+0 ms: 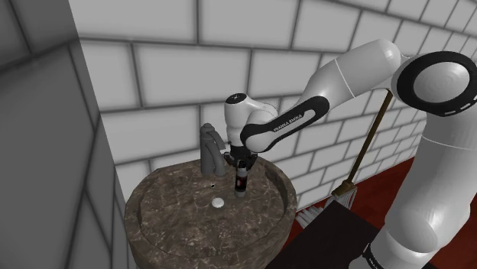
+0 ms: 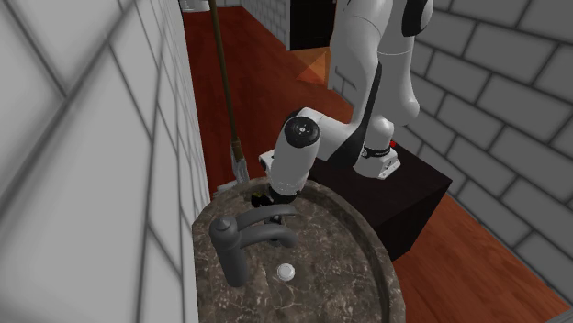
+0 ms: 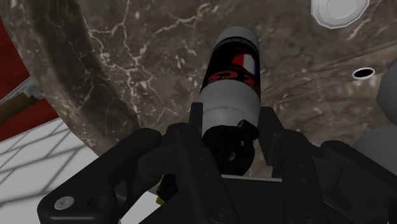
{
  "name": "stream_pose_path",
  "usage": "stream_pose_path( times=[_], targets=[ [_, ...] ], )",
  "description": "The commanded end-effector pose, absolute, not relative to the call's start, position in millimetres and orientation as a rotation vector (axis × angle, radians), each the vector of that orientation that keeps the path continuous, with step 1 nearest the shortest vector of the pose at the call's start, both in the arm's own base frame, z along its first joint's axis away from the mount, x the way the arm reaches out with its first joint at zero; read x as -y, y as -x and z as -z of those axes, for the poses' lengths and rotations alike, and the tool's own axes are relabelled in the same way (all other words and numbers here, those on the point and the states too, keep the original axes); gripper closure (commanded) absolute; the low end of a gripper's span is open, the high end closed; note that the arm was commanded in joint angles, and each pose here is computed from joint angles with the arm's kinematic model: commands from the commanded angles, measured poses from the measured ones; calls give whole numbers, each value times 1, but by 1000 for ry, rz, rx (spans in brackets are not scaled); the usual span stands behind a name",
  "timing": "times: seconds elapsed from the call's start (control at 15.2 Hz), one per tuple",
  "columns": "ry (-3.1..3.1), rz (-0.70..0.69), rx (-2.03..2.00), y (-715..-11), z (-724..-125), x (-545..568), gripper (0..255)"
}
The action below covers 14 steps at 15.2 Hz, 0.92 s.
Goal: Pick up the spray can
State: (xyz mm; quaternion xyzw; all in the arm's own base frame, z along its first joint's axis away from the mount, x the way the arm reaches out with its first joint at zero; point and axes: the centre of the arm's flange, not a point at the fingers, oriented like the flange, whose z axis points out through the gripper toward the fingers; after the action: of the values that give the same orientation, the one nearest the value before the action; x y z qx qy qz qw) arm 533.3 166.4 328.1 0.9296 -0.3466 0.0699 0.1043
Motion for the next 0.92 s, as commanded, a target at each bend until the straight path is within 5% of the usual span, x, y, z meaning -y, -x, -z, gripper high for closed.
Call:
stream_pose_path(
  times=[0.0,0.86],
  targets=[
    [-2741,-199,1020,-533,-325,-167,255],
    [-2741,-198,1020,-531,-362,-168,255]
  ],
)
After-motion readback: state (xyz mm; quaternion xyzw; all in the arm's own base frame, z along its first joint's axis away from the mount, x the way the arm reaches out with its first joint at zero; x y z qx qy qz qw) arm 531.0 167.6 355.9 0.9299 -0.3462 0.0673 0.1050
